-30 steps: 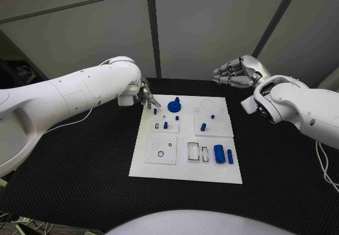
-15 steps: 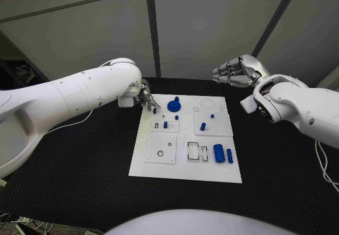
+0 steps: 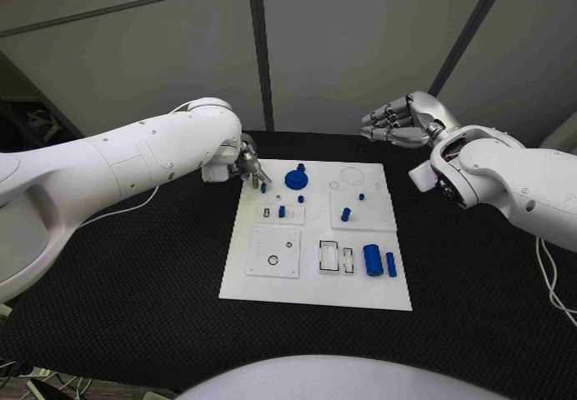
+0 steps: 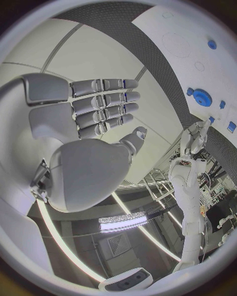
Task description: Assemble the parts on the task board
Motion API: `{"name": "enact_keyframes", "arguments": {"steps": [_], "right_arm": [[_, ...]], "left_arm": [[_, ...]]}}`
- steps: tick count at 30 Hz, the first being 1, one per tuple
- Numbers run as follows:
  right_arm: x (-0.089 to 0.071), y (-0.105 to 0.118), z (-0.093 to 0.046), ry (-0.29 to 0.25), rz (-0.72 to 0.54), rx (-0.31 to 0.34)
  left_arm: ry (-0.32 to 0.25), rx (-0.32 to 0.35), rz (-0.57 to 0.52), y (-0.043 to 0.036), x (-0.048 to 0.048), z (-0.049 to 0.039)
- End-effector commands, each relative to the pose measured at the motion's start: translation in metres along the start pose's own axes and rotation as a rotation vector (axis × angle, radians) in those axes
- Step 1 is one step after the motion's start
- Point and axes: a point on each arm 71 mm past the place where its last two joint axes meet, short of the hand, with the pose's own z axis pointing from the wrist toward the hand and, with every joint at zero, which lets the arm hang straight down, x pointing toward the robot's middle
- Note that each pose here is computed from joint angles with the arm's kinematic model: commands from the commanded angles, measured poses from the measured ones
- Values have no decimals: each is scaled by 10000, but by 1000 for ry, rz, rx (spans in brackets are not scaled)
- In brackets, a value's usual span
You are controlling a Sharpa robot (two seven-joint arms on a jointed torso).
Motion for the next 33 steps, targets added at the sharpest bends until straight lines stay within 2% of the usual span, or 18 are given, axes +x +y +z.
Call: {"name": "enact_keyframes", "arguments": {"steps": [1, 33], "right_arm": [[8, 24, 7, 7, -1, -10], [21, 33, 12, 11, 0, -12]], "left_arm": [[2, 14, 10, -19, -2, -1], [14, 24, 16, -32, 24, 20]]}}
